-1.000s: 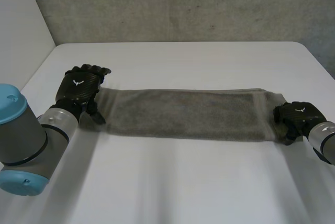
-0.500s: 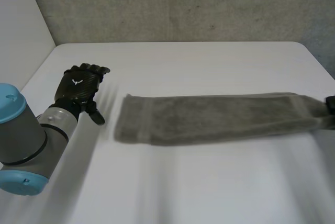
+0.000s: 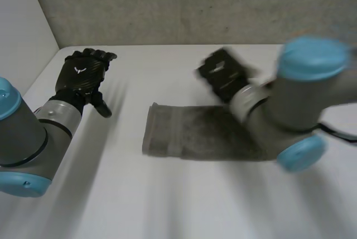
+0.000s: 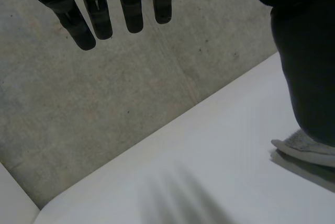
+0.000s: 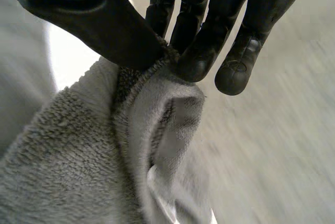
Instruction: Fold the towel.
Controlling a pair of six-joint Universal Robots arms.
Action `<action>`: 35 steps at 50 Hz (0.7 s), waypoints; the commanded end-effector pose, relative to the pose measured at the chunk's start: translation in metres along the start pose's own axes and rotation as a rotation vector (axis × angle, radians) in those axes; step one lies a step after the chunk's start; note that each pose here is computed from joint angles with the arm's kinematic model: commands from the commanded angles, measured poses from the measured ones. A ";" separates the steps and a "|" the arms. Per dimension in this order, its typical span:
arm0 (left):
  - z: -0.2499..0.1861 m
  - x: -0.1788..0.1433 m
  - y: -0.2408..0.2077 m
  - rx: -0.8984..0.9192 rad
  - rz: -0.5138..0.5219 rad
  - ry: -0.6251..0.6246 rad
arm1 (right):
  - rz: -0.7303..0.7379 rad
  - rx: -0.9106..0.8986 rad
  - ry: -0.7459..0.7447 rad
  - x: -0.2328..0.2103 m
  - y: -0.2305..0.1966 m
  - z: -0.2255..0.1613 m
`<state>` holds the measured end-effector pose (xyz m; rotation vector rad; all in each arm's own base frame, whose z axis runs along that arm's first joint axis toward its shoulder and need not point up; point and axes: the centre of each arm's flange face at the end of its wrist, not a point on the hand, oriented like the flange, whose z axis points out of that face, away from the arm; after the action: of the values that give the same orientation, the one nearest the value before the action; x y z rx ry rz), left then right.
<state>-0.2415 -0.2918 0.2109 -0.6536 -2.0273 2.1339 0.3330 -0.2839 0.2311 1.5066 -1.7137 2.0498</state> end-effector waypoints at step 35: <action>0.002 0.084 -0.009 0.061 0.000 0.212 | 0.456 -0.147 -0.186 -0.018 0.052 -0.054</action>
<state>-0.3009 -0.2698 0.2154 -0.7791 -1.8536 2.0781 0.3140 -0.2462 0.2082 1.5286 -2.2254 2.1359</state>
